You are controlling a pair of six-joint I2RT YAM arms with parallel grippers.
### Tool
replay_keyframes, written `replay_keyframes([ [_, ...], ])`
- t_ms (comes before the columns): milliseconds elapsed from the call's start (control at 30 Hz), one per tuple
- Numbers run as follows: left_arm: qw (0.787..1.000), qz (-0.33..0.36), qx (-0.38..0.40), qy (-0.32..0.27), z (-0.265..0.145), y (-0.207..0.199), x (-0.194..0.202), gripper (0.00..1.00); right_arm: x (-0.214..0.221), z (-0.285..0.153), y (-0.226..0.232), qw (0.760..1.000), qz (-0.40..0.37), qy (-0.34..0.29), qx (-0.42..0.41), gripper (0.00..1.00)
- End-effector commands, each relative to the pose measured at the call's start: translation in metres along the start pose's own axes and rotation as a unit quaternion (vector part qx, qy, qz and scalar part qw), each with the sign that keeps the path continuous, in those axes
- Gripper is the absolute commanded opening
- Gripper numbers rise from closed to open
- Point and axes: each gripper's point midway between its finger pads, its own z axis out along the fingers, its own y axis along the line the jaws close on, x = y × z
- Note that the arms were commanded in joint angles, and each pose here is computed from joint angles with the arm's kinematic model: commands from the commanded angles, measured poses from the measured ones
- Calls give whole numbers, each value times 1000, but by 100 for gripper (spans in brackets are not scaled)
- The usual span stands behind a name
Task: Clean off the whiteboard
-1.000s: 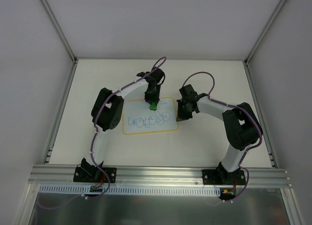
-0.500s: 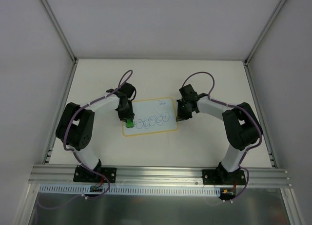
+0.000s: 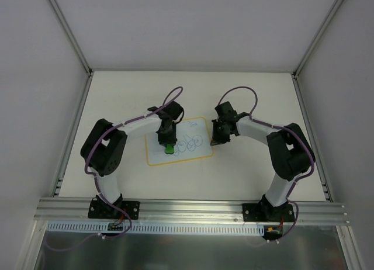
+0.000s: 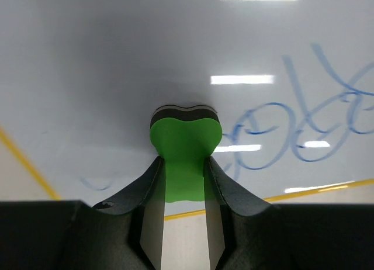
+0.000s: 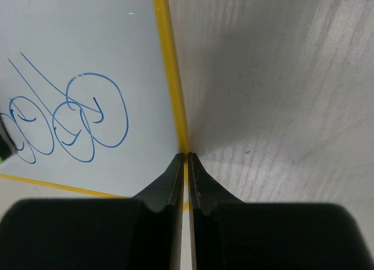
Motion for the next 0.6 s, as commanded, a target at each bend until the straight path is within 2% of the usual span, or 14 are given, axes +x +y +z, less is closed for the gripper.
replay_keyframes([
  [0,996,66,43,52,18,-60,31,0,10,0,-13,1000,0,8,26,6],
  [67,993,77,58,65,20,-76,38,0,10,0,-13,1000,-1,6,27,6],
  [167,994,67,41,75,29,-70,43,0,10,-2,-14,1000,-1,4,28,6],
  [300,996,29,10,81,31,-35,47,0,11,-2,-15,1000,1,6,29,6],
  [367,998,8,-8,55,24,-13,34,0,12,-1,-14,1000,1,6,28,6],
  [567,996,-36,-63,45,13,63,44,0,12,-1,-14,1000,1,8,27,6],
])
